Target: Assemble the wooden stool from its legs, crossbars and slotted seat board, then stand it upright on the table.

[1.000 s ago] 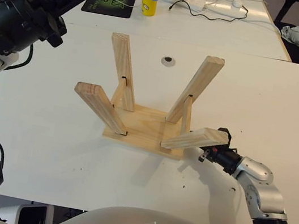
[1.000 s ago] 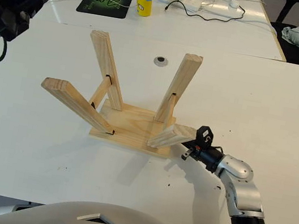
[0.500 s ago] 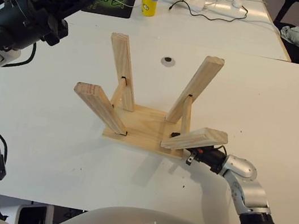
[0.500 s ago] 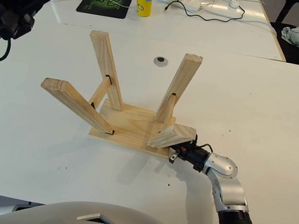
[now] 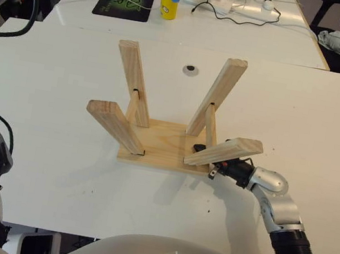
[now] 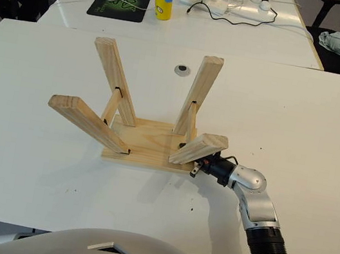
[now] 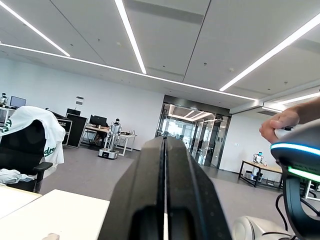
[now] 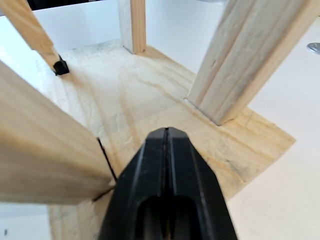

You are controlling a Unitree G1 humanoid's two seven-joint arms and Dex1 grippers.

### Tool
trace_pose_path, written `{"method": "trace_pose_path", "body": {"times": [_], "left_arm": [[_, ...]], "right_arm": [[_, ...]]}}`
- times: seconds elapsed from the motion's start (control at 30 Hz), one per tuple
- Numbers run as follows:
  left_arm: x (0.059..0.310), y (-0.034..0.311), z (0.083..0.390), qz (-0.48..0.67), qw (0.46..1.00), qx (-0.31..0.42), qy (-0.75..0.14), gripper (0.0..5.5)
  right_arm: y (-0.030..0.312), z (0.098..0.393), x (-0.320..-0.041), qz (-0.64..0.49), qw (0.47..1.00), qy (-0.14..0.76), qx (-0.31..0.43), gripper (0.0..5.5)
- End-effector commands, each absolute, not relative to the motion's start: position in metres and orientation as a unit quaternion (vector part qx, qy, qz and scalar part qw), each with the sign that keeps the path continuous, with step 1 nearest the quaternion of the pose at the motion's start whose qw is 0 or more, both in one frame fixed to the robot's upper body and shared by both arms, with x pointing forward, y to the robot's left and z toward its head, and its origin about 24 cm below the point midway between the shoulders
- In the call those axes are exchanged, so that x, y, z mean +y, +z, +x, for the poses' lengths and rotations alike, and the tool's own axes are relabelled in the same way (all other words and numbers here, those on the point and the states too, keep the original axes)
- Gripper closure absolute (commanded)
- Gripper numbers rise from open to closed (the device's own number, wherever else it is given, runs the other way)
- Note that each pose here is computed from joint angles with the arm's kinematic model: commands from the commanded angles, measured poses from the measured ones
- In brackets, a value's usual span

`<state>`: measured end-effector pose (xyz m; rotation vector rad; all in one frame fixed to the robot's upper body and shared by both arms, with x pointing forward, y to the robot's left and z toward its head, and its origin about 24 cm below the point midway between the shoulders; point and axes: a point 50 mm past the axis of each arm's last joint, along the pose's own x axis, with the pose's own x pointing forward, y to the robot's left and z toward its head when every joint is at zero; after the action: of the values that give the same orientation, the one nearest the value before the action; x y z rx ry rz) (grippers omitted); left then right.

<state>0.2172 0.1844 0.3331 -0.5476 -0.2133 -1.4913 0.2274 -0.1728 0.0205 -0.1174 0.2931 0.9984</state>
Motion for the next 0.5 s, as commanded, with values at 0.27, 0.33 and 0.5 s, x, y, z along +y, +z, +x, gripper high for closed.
{"method": "trace_pose_path", "body": {"times": [0.27, 0.33, 0.5], "left_arm": [[0.167, 0.303, 0.206, -0.173, 0.694, 0.009, -0.699, 5.48], [0.149, 0.241, 0.191, -0.046, 0.71, 0.171, -0.682, 5.48], [0.137, 0.16, 0.188, 0.081, 0.733, 0.261, -0.623, 5.48]], "right_arm": [[-0.022, 0.207, -0.189, -0.08, 0.848, 0.444, 0.278, 5.5], [-0.021, 0.208, -0.189, -0.081, 0.848, 0.445, 0.277, 5.5], [-0.016, 0.211, -0.18, -0.09, 0.832, 0.469, 0.282, 5.5]]}}
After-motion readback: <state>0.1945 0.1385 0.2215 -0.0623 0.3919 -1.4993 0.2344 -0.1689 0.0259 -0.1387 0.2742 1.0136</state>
